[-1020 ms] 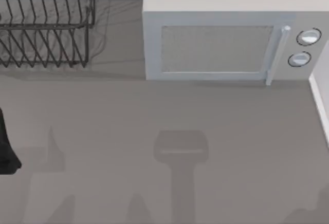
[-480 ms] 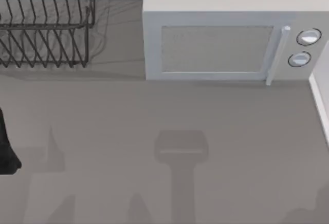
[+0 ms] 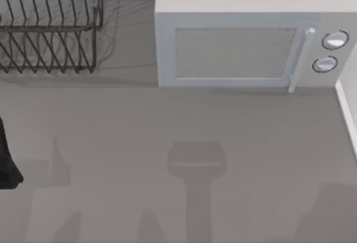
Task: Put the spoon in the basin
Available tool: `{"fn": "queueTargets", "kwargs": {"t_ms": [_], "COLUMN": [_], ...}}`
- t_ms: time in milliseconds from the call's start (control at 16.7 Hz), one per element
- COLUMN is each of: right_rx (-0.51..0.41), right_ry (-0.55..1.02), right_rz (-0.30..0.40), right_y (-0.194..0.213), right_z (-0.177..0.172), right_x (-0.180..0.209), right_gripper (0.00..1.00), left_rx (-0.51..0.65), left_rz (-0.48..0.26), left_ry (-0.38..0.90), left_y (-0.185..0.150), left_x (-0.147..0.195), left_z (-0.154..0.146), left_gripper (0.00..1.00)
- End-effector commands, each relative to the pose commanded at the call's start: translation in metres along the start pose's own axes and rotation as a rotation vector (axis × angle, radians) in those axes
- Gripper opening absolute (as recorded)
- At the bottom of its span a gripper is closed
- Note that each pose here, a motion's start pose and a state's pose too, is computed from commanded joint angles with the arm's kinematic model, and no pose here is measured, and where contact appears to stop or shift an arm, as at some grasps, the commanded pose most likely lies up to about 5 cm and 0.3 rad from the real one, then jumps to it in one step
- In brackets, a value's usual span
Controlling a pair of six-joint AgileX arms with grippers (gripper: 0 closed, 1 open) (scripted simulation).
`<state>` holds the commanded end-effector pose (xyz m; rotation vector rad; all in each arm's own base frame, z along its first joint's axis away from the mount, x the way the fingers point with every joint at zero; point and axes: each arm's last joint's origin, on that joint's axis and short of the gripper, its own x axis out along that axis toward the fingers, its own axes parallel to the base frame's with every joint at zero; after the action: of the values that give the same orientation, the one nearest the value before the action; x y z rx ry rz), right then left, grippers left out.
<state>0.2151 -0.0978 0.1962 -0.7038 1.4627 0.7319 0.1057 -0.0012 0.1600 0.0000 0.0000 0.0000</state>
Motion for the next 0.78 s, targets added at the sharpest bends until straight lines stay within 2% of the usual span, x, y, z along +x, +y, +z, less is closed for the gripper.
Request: {"fn": "queueTargets", "kwargs": {"t_ms": [180,480,780], "right_rx": [0.002,0.002,-0.012], "right_ry": [-0.005,-0.003,0.012], "right_rz": [-0.021,-0.014,0.033], "right_y": [0.003,0.001,-0.039], "right_z": [0.0,0.001,0.02], "right_x": [-0.018,-0.018,-0.029], "right_gripper": [0.0,0.0,0.0], "left_rx": [0.0,0.0,0.0], "left_rz": [0.0,0.0,0.0], "left_ry": [0.0,0.0,0.0], "left_y": [0.0,0.0,0.0], "left_x": [0.0,0.0,0.0], "left_z": [0.0,0.0,0.0], "left_gripper": [1.0,1.0,1.0]}}
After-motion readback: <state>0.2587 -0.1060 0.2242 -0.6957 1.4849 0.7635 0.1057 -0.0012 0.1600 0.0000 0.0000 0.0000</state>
